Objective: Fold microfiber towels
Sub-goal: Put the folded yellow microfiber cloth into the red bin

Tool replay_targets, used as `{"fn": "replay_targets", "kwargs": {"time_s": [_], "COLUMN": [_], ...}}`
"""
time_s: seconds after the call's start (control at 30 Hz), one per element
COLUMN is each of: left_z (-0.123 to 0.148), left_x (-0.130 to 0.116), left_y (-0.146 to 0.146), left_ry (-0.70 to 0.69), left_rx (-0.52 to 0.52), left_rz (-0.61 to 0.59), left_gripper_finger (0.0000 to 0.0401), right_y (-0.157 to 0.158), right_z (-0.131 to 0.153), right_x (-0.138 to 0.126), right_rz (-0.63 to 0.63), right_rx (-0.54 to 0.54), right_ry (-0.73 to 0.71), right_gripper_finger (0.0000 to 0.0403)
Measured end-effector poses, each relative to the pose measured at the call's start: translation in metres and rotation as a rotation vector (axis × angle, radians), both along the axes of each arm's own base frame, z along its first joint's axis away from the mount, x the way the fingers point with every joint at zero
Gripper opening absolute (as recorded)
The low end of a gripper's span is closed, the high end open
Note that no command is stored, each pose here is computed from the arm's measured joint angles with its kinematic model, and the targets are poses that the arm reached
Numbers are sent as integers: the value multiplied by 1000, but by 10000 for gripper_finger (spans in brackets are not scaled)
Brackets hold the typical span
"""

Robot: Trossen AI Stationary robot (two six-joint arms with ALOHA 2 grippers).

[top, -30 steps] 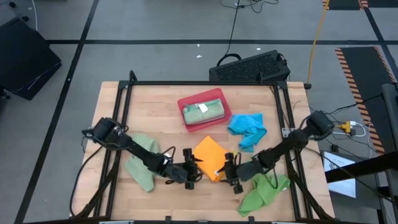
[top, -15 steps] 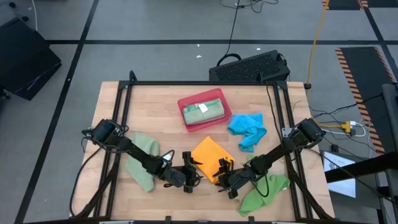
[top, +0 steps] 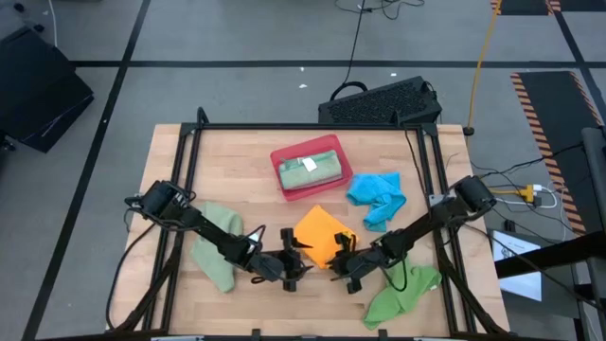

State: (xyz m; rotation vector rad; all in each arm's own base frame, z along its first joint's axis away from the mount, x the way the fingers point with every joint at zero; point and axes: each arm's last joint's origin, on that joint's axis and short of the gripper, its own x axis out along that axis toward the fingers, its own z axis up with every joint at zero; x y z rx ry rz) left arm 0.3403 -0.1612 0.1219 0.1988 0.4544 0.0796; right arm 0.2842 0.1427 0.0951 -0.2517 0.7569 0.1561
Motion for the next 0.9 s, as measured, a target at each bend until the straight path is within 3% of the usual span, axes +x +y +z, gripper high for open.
{"fn": "replay_targets", "kwargs": {"time_s": [0.2, 0.47, 0.67, 0.77, 0.9], "left_z": [2, -11, -16, -17, -20], "left_x": [-1, 5, 15, 18, 21], "left_y": [-5, -3, 8, 17, 24], "left_ry": [-21, -82, -170, -162, -140], "left_rx": [37, 151, 157, 131, 114], "left_rz": [-26, 52, 139, 181, 156], "left_gripper_finger": [275, 282, 278, 245, 145], "right_y": [-17, -41, -51, -52, -54], "right_z": [31, 68, 80, 81, 80], "right_x": [4, 7, 6, 7, 7], "right_rz": [-30, -63, -63, -56, -62], "right_rx": [106, 206, 231, 242, 237], "right_ry": [-38, -126, -153, -150, -140], "right_gripper_finger": [8, 12, 10, 10, 10]}}
